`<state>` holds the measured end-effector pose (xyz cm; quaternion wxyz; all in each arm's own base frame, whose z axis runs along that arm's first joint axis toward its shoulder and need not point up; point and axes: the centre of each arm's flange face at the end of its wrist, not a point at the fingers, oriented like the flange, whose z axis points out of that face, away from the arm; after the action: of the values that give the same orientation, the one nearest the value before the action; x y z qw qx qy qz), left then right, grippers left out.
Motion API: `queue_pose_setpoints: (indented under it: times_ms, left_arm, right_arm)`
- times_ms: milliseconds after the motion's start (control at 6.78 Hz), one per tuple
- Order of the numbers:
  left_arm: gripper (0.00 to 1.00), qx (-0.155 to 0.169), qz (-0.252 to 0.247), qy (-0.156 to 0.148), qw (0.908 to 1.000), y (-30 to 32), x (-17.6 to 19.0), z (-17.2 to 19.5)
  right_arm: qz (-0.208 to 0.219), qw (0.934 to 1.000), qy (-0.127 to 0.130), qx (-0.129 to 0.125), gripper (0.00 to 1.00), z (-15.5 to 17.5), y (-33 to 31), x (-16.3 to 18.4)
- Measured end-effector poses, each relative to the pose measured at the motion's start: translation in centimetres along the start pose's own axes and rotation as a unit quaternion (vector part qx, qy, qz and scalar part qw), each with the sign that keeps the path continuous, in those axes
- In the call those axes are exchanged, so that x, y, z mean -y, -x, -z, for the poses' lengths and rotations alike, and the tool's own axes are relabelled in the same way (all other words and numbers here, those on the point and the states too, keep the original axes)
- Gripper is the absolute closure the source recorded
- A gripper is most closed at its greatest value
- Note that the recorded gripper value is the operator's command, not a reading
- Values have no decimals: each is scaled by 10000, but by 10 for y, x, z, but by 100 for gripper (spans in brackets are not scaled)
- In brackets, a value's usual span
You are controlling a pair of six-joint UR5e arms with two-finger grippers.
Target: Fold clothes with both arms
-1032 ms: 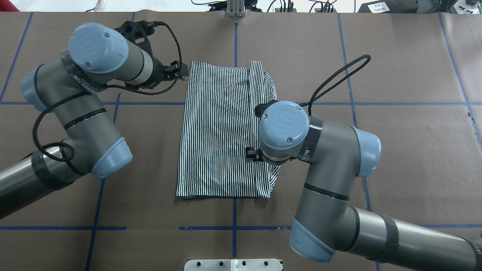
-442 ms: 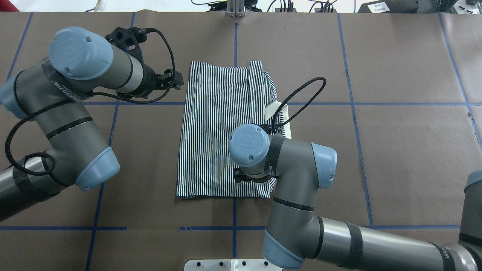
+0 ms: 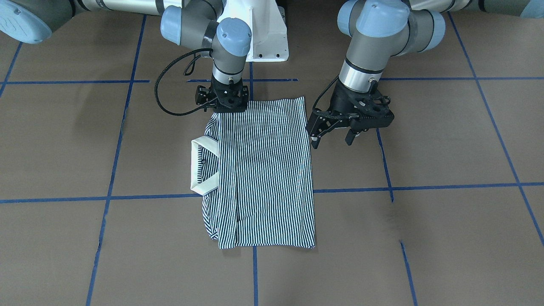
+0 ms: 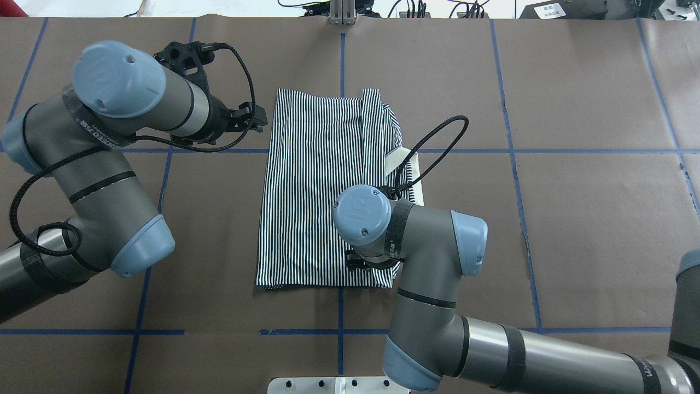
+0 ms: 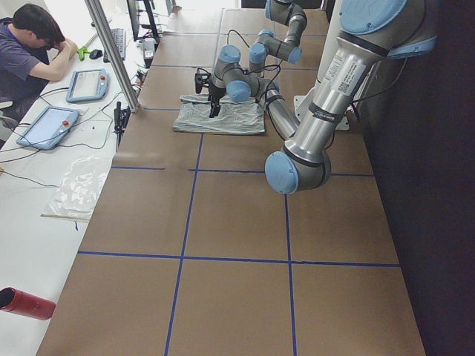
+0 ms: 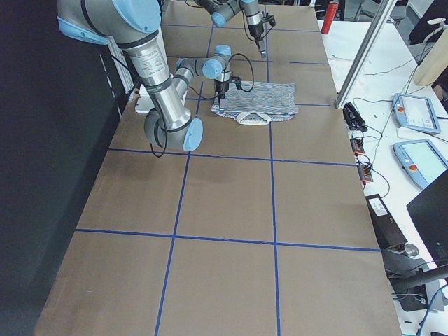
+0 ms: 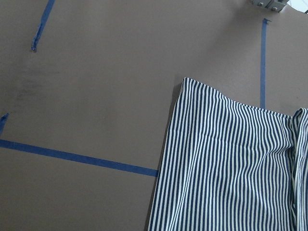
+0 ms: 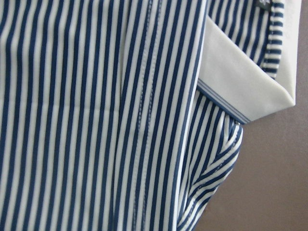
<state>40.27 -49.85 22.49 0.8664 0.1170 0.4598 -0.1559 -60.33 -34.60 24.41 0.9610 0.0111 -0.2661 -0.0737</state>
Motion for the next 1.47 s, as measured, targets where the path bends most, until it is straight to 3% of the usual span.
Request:
queue_pose_setpoints:
  times_ms: [885,1475]
  left_arm:
    - [0,-91,-19,-7,10000,-8,-1,4]
    - [0,-128,-9,-3,9999,-12,-3,6]
  right_arm:
    - [216,9992,136,-301,0,-12,-19,2]
    - [422,9977,163,-502,0,-21,-70,9]
